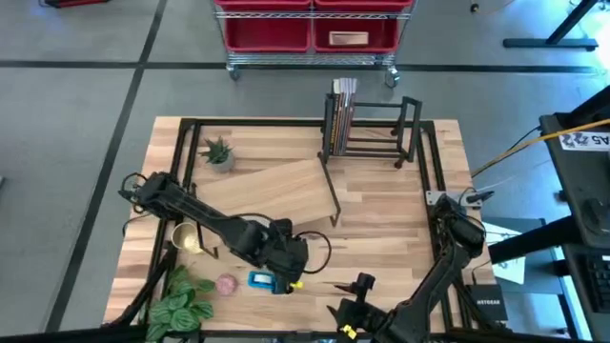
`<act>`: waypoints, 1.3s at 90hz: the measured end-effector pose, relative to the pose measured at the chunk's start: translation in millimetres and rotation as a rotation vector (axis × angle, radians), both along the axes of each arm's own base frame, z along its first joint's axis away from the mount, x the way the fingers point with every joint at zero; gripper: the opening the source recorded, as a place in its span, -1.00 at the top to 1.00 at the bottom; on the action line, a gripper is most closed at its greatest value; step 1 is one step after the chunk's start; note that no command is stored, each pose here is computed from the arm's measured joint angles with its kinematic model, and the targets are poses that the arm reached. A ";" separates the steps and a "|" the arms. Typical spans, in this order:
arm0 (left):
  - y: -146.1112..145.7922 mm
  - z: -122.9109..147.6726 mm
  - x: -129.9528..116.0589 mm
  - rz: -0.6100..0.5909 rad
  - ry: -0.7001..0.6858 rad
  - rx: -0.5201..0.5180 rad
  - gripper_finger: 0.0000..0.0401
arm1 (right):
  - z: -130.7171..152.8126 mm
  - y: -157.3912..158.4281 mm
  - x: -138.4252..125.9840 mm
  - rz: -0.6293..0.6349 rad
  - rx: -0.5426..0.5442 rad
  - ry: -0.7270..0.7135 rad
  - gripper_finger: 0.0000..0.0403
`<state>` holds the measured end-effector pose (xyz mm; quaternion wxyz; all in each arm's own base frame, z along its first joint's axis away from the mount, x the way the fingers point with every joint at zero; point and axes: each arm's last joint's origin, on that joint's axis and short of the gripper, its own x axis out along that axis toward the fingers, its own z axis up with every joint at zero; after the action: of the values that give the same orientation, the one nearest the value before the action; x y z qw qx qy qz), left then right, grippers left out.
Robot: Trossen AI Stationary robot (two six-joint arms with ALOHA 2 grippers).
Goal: Stock shelves
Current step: Remove the gray plotted plant from under the shelf
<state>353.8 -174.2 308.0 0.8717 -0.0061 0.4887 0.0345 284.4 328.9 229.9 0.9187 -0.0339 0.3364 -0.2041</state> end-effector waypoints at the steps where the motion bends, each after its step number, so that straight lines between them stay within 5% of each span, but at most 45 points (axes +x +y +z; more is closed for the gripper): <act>1: 0.1 3.4 -1.9 0.000 -0.008 -0.004 -0.01 | 0.2 0.0 0.3 -0.002 -0.007 -0.010 -0.25; 11: 3.1 43.0 -27.9 0.039 -0.111 -0.037 -0.01 | 3.9 -3.8 10.3 -0.005 -0.100 -0.109 -0.25; 27: 33.1 88.1 -83.1 0.261 -0.210 0.076 -0.01 | 5.3 -28.4 57.9 0.098 -0.112 -0.007 -0.25; 41: 98.1 112.4 -119.1 0.552 -0.220 0.213 0.04 | 2.7 -54.4 88.9 0.132 -0.160 0.040 -0.25; 63: 233.7 119.0 -129.1 0.835 -0.013 0.335 0.26 | 2.4 -76.5 104.4 0.095 -0.152 0.061 -0.25; 91: 402.6 67.5 -175.5 1.085 0.240 0.072 0.61 | -7.8 -63.1 80.1 0.113 -0.118 0.173 -0.25; 117: 457.3 -25.8 -178.4 1.083 0.543 -0.058 0.89 | -25.7 -50.9 59.2 0.016 -0.026 0.153 -0.25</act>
<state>175.4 283.1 282.2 0.5739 -0.2689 0.6217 0.4602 343.6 278.1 204.2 0.8914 -0.0641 0.4025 -0.1982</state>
